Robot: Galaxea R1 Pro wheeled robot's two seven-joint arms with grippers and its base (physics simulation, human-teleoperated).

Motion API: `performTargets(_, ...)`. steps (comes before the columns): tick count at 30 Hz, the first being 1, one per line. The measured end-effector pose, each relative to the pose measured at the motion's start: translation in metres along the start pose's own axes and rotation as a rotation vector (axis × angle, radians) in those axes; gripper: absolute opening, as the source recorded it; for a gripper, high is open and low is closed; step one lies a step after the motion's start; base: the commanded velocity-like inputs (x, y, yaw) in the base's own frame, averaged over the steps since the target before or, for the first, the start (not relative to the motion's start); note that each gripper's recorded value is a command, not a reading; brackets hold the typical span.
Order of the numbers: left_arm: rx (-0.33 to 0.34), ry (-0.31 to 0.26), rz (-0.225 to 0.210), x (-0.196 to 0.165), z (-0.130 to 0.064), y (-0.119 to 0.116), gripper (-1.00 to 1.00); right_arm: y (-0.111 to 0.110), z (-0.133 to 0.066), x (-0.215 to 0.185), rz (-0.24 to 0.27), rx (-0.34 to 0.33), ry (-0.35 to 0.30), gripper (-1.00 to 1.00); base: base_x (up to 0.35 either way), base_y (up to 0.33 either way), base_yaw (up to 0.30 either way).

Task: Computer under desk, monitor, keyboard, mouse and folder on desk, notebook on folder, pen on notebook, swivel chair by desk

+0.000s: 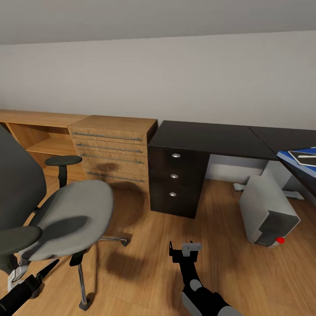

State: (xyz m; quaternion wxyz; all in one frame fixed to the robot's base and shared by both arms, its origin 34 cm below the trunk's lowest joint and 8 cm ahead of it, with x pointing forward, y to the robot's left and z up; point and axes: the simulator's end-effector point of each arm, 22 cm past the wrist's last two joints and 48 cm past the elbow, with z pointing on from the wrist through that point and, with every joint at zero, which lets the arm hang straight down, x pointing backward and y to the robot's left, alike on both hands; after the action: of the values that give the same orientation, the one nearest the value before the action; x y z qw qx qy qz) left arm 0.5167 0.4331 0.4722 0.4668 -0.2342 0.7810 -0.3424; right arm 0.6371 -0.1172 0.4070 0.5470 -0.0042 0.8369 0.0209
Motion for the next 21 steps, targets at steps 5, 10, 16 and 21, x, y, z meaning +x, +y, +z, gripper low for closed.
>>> performTargets(5, 0.025, -0.003, 0.000, -0.001, 0.000, -0.005, 1.00, -0.001, 0.000, 0.001, -0.001, 0.003, 0.003, 1.00, 0.000, 0.000, 0.000)
performTargets(10, 0.057, -0.014, -0.001, -0.005, -0.003, -0.012, 1.00, -0.005, -0.002, 0.009, -0.008, 0.010, 0.019, 1.00, 0.000, 0.000, 0.000)
performTargets(16, 0.069, -0.023, -0.002, -0.007, -0.004, -0.014, 1.00, -0.007, -0.003, 0.013, -0.013, 0.013, 0.027, 1.00, 0.000, 0.000, 0.000)
performTargets(21, 0.076, -0.024, -0.002, -0.008, -0.005, -0.015, 1.00, -0.008, -0.003, 0.013, -0.014, 0.013, 0.028, 1.00, 0.032, 0.000, 0.000)
